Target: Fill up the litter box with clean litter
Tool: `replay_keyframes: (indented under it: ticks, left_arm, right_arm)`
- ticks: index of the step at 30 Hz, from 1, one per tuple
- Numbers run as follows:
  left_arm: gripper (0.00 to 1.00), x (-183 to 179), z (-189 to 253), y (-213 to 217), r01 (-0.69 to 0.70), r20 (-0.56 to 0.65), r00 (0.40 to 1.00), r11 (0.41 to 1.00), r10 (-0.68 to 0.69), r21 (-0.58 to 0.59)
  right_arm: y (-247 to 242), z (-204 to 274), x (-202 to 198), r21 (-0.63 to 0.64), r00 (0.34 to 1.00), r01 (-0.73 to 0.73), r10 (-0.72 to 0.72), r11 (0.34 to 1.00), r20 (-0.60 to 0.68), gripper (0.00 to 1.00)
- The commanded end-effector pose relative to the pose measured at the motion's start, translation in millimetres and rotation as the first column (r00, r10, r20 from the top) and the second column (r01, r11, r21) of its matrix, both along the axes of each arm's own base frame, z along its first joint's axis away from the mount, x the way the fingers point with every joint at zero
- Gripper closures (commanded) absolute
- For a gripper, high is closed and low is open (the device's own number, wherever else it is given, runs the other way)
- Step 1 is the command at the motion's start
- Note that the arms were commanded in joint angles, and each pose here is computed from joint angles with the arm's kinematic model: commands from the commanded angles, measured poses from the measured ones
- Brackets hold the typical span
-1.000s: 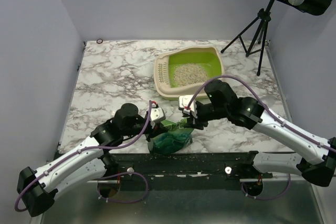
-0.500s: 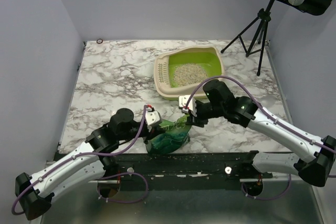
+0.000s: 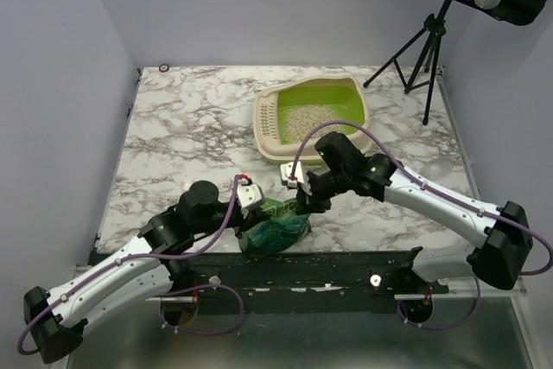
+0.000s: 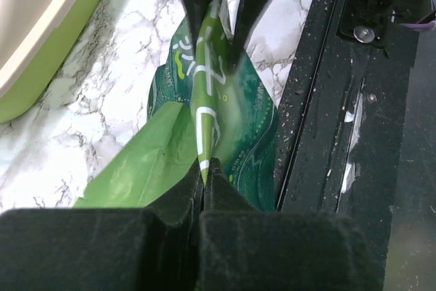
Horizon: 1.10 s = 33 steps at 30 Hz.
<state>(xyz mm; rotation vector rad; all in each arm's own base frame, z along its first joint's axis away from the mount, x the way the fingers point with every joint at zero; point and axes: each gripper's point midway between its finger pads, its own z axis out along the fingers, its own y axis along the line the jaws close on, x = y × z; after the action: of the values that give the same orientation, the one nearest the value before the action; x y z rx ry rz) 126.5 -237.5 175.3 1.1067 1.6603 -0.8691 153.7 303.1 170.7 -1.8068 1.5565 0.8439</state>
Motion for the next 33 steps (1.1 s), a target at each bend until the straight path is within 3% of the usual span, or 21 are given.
replay_keyframes:
  ticks: [1, 2, 6, 11, 14, 17, 21, 24, 27, 33]
  left_arm:
    - [1.00, 19, 34, -1, -0.063, 0.119, 0.990, 0.995, 0.073, -0.081]
    - [1.00, 23, 34, 1, -0.087, 0.126, 0.987, 0.994, 0.095, -0.072]
    - [1.00, 49, 48, 11, -0.205, 0.183, 0.962, 0.979, 0.202, -0.005]
    - [1.00, 78, 82, 21, -0.304, 0.307, 0.913, 0.950, 0.268, 0.074]
    - [1.00, 83, 84, 21, -0.311, 0.325, 0.908, 0.945, 0.266, 0.096]
    - [1.00, 80, 62, 16, -0.292, 0.279, 0.926, 0.950, 0.252, 0.110]
    - [1.00, 69, 5, 11, -0.283, 0.115, 0.957, 0.944, 0.266, 0.170]
    - [1.00, 72, -1, 10, -0.306, 0.092, 0.951, 0.938, 0.294, 0.165]
    - [1.00, 79, -6, 13, -0.338, 0.123, 0.939, 0.926, 0.321, 0.168]
    - [1.00, 78, -10, 9, -0.318, 0.136, 0.944, 0.939, 0.300, 0.132]
  right_arm:
    - [-1, -25, -10, -0.056, 0.994, -0.005, -0.002, 0.998, -0.114, 0.84]
    - [-3, -27, -6, -0.078, 0.994, 0.014, -0.023, 0.997, -0.107, 0.99]
    - [-3, -20, 24, -0.135, 0.992, 0.124, -0.128, 0.983, -0.022, 1.00]
    - [-3, 28, 58, -0.055, 0.967, 0.239, -0.232, 0.969, 0.107, 1.00]
    - [-3, 41, 59, -0.024, 0.961, 0.254, -0.249, 0.967, 0.118, 1.00]
    - [-8, 29, 51, -0.046, 0.965, 0.250, -0.246, 0.967, 0.090, 1.00]
    - [-7, -3, 46, -0.091, 0.965, 0.263, -0.263, 0.961, 0.012, 1.00]
    - [1, -23, 49, -0.116, 0.958, 0.277, -0.283, 0.954, -0.038, 0.99]
    - [8, -24, 61, -0.095, 0.943, 0.327, -0.332, 0.940, -0.038, 0.77]
    - [-8, 17, 92, 0.029, 0.871, 0.487, -0.488, 0.873, 0.052, 0.51]
